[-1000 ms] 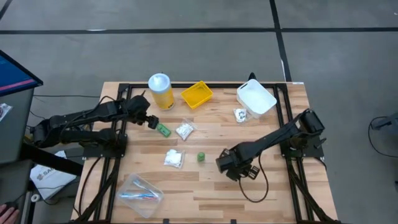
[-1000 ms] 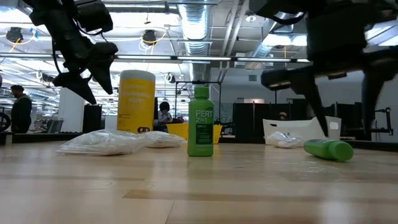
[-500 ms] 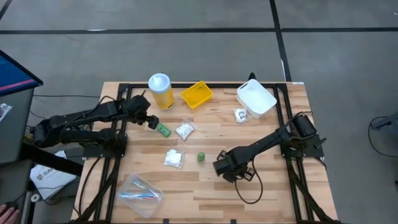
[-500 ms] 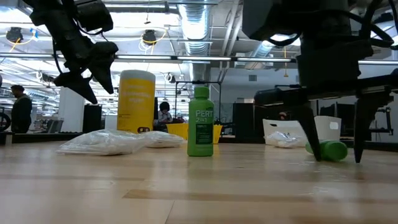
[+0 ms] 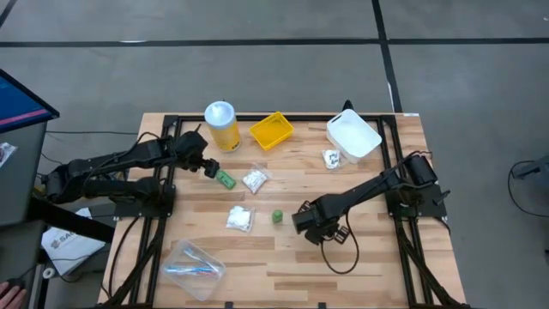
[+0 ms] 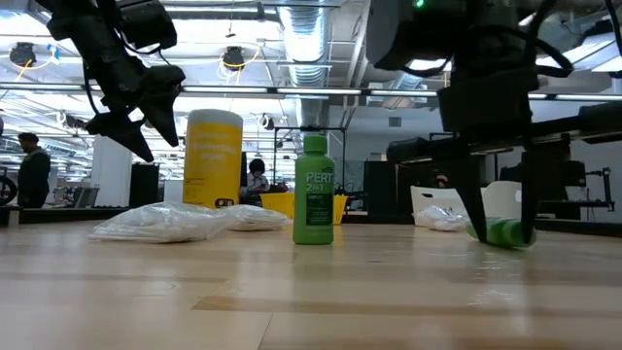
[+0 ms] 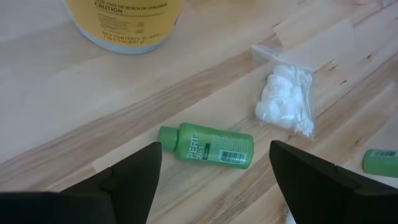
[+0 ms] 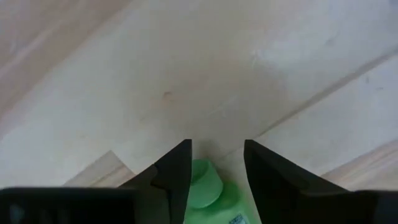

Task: Pick & Place Travel size toiletries
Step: Put the green shampoo bottle into the white bin

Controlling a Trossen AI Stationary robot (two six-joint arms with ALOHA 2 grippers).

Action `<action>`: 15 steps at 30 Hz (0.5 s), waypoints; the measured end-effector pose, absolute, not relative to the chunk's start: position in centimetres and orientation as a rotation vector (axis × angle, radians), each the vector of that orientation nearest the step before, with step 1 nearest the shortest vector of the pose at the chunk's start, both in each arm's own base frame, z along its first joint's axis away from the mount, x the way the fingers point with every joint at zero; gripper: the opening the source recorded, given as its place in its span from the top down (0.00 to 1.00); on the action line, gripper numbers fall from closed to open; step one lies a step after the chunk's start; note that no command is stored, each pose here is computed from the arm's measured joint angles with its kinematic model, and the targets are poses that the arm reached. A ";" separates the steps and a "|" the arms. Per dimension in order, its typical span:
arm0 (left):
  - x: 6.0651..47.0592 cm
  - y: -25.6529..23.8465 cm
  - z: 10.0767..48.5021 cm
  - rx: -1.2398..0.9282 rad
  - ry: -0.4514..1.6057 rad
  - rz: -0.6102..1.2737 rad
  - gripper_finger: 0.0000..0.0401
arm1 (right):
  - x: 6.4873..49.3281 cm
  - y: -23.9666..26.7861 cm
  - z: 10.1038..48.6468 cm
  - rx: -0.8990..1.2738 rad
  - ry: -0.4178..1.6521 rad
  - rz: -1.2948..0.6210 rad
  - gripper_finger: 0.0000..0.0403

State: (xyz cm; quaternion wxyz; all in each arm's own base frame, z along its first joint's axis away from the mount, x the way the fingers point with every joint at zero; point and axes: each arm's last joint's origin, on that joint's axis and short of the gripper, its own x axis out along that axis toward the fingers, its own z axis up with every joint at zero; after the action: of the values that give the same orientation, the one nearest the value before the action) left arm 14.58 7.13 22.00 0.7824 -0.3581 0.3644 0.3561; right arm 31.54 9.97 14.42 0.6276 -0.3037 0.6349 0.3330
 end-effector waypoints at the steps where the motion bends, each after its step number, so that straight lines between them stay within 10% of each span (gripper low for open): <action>1: 14.6 7.1 22.0 -0.773 0.786 0.769 0.27 | 31.5 9.8 14.4 -0.677 1.458 0.773 0.66; 15: 14.6 7.2 22.1 -0.763 0.773 0.782 0.27 | 32.7 9.6 18.6 -0.638 1.423 0.807 0.53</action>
State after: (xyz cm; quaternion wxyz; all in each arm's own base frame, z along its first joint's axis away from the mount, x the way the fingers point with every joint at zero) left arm 14.63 7.21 22.06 0.7843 -0.3537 0.3582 0.3625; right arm 32.72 9.60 18.59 0.6385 -0.2797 0.6237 0.3537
